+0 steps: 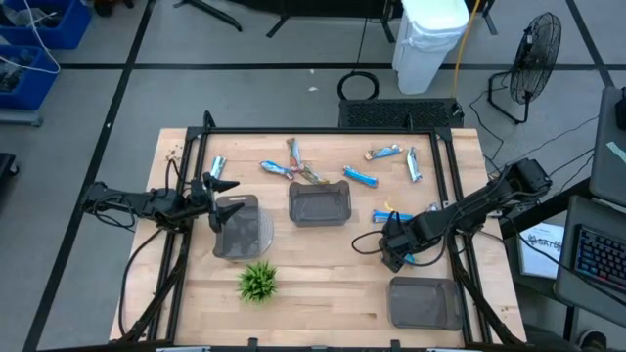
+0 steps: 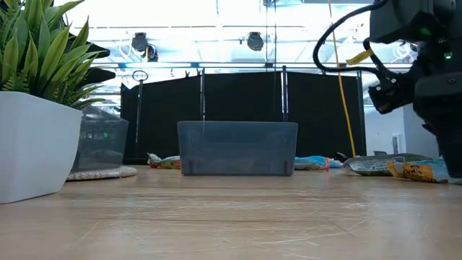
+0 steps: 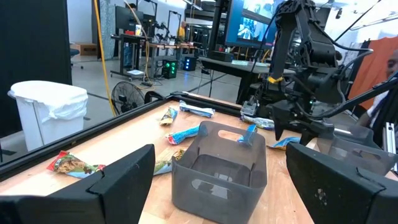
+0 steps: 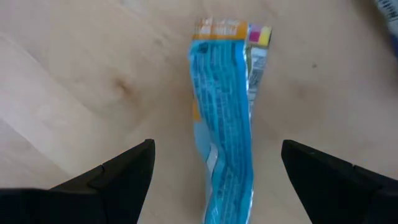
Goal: Pick and place Granola Bars by type
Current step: Put the orange granola bar into the bottom black bin
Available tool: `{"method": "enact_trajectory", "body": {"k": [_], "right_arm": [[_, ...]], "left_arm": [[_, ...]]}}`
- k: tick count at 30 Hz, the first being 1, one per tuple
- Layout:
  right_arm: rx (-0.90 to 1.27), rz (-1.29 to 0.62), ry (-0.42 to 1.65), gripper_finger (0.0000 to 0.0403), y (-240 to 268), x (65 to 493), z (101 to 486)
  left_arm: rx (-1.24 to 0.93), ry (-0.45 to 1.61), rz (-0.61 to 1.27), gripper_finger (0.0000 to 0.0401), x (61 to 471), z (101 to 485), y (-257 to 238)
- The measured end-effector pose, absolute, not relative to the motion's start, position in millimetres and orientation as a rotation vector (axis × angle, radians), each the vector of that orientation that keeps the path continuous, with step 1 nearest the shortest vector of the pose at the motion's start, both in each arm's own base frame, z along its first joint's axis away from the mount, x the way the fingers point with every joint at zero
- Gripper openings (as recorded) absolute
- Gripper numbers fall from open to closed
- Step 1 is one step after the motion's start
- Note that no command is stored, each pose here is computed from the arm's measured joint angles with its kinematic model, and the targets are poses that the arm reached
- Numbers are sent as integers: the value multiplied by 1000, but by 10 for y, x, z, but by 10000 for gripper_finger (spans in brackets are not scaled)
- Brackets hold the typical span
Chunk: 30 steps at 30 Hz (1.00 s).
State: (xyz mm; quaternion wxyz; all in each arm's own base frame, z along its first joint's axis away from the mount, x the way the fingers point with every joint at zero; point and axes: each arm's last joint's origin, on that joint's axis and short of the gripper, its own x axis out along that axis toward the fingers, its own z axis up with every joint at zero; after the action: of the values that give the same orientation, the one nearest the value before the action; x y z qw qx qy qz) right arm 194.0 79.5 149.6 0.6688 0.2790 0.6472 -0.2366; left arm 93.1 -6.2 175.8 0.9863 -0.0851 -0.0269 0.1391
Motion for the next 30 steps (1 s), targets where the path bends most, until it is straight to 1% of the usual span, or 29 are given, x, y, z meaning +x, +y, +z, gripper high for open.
{"method": "enact_trajectory", "body": {"k": [5, 9, 23, 30], "right_arm": [[619, -532, 1484, 334, 820, 1936, 1462], [626, -536, 1482, 311, 820, 1937, 1464], [622, -540, 1478, 171, 818, 1937, 1464], [616, -538, 1476, 111, 816, 1938, 1464]], "left_arm": [[-171, -54, 279, 361, 931, 1759, -62], [-171, -54, 279, 361, 931, 1759, -62], [-171, -54, 279, 361, 931, 1758, -62], [-171, -54, 279, 361, 931, 1757, -62]]}}
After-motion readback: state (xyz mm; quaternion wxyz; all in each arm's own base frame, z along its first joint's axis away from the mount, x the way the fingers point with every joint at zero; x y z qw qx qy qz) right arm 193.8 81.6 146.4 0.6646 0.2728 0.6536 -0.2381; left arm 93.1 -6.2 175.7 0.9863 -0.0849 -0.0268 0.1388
